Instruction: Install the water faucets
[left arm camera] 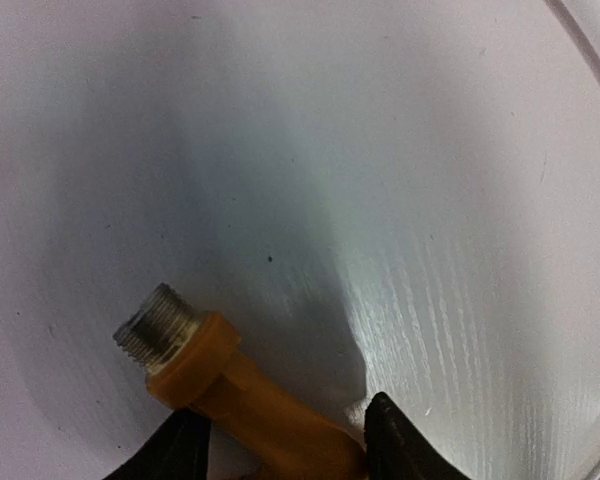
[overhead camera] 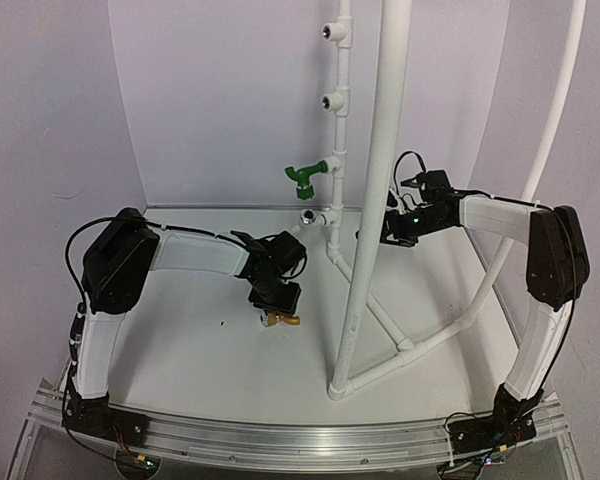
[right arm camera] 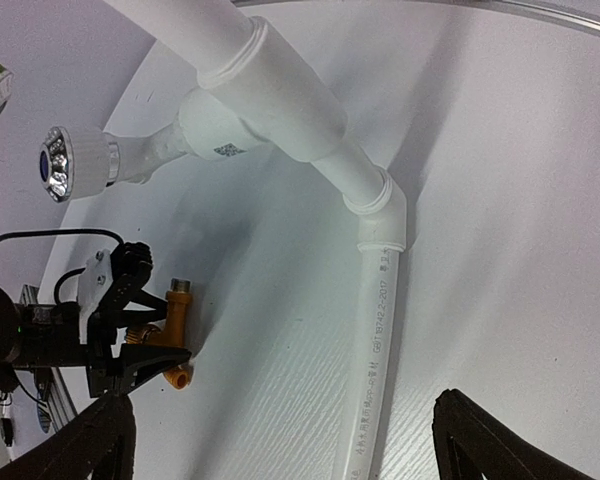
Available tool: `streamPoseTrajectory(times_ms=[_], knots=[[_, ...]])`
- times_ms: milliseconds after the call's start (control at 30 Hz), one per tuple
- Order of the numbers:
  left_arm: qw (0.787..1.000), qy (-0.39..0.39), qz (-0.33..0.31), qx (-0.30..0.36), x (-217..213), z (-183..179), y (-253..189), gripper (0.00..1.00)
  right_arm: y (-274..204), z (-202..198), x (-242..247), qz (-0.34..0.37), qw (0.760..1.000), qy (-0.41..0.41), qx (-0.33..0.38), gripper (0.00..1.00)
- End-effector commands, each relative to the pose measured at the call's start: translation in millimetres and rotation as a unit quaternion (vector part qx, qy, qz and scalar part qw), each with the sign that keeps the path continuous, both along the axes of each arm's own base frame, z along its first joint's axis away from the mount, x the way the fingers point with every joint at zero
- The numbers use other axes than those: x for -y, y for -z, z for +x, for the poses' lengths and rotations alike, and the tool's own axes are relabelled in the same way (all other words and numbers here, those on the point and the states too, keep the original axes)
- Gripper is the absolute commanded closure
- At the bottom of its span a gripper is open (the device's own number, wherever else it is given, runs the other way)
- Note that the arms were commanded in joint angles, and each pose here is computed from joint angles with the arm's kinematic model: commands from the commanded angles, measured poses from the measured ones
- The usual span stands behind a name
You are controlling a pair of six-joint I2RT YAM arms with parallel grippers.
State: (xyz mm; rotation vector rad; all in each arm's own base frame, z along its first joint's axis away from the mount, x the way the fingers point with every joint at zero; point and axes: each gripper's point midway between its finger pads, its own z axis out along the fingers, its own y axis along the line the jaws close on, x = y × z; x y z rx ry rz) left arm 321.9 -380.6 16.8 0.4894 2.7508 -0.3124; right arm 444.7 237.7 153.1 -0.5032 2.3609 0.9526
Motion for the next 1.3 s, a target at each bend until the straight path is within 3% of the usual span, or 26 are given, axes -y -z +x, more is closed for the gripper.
streamPoseTrajectory(times_ms=[0, 100, 367, 433, 533, 700, 867, 1067, 1200, 1267], knots=[[0.999, 0.039, 0.0, -0.003, 7, -4, -1, 0.6, -13, -2, -3, 0.003, 0.999, -0.025, 0.032, 0.02], [0.993, 0.111, -0.027, 0.005, 18, -15, -9, 0.75, -9, -7, -2, -0.008, 0.998, -0.041, 0.044, 0.04], [0.93, 0.351, -0.098, 0.042, 48, -56, -36, 0.84, 6, -19, -1, -0.021, 0.996, -0.071, 0.041, 0.05], [0.919, 0.379, -0.098, 0.038, 50, -61, -38, 0.8, 9, -22, 0, -0.029, 0.995, -0.08, 0.044, 0.05], [0.907, 0.406, -0.1, 0.036, 57, -63, -44, 0.59, 14, -26, 2, -0.041, 0.993, -0.095, 0.051, 0.05], [0.918, 0.377, -0.106, 0.064, 67, -48, -72, 0.22, 19, -33, 5, -0.058, 0.988, -0.126, 0.064, 0.05], [0.937, 0.308, -0.125, 0.103, 52, -44, -113, 0.17, 20, -48, -7, -0.075, 0.973, -0.195, 0.103, 0.07], [0.967, 0.156, -0.151, 0.134, 4, -45, -149, 0.12, 40, -81, -55, -0.113, 0.936, -0.304, 0.134, 0.12], [0.973, 0.037, -0.165, 0.157, -39, -45, -169, 0.01, 53, -110, -86, -0.124, 0.907, -0.372, 0.154, 0.15], [0.969, -0.004, -0.185, 0.165, -54, -48, -182, 0.0, 60, -121, -97, -0.13, 0.892, -0.4, 0.165, 0.17]])
